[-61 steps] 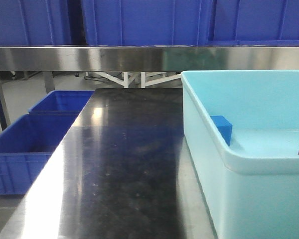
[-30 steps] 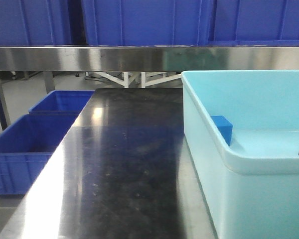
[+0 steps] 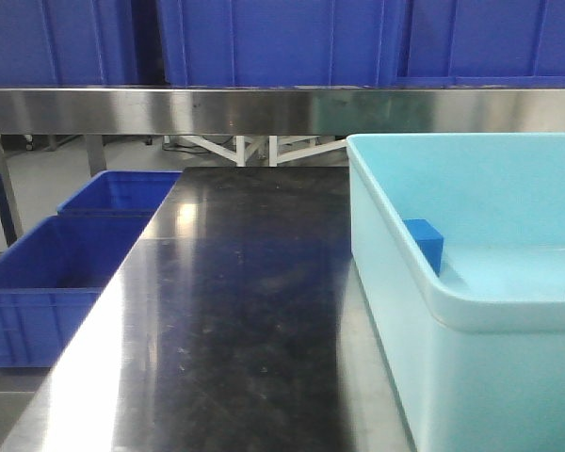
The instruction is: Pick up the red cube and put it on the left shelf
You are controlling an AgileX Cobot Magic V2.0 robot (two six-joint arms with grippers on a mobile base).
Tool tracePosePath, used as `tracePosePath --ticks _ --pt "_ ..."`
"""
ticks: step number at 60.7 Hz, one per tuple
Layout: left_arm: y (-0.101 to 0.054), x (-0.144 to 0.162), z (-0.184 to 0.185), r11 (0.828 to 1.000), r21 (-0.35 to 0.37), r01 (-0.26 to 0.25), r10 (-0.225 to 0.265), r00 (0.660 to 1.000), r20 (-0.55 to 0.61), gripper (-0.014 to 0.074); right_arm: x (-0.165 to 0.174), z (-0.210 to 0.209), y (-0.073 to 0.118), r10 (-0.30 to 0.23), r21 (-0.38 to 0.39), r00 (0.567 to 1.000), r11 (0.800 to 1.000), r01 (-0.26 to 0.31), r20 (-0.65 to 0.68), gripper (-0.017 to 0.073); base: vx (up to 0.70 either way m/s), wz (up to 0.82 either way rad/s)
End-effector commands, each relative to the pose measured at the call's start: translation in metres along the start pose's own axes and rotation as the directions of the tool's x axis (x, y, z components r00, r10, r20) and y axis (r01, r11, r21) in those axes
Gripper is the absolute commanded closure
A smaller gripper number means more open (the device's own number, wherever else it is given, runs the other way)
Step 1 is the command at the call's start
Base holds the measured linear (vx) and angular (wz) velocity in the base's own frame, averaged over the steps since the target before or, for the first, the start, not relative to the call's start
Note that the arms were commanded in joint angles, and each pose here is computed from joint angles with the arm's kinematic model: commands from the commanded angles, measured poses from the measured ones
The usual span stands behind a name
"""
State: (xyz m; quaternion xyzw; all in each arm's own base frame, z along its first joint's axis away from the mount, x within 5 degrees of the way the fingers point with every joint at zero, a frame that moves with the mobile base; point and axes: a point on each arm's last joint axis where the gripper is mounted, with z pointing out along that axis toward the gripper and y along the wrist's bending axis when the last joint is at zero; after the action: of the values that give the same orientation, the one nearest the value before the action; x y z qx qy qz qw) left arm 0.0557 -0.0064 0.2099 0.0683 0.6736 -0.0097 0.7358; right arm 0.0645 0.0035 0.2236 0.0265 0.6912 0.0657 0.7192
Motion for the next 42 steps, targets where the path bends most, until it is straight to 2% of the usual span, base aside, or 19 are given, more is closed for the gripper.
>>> tracePosePath --ticks 1,13,21,25,34,37,42 --pt "0.000 0.000 0.001 1.000 -0.004 0.003 -0.002 0.999 0.053 0.0488 -0.039 0.013 0.005 0.011 -0.005 0.999 1.000 -0.011 0.043 0.0503 0.00 0.00" --pt "0.000 0.000 0.001 1.000 -0.004 0.003 -0.002 0.999 0.053 0.0488 -0.087 0.061 0.009 0.016 0.051 0.984 0.999 -0.007 -0.178 0.0501 -0.01 -0.07" --pt "0.000 0.000 0.001 1.000 -0.004 0.003 -0.002 0.999 0.053 0.0488 -0.113 0.094 0.010 0.049 0.100 0.935 0.995 -0.015 -0.352 0.0467 0.00 0.00" --pt "0.000 0.000 0.001 1.000 -0.004 0.003 -0.002 0.999 0.053 0.0488 -0.120 0.106 0.011 0.081 0.120 0.904 0.992 -0.033 -0.419 0.0385 0.00 0.00" --pt "0.000 0.000 0.001 1.000 -0.004 0.003 -0.002 0.999 0.053 0.0488 -0.123 0.130 0.014 0.113 0.146 0.826 0.989 -0.037 -0.552 0.0069 0.00 0.00" --pt "0.000 0.000 0.001 1.000 -0.004 0.003 -0.002 0.999 0.053 0.0488 -0.120 0.136 0.015 0.120 0.151 0.782 0.988 -0.033 -0.611 -0.0027 0.00 0.00" --pt "0.000 0.000 0.001 1.000 -0.004 0.003 -0.002 0.999 0.053 0.0488 -0.113 0.147 0.019 0.119 0.150 0.711 0.988 -0.020 -0.693 -0.0056 0.00 0.00"
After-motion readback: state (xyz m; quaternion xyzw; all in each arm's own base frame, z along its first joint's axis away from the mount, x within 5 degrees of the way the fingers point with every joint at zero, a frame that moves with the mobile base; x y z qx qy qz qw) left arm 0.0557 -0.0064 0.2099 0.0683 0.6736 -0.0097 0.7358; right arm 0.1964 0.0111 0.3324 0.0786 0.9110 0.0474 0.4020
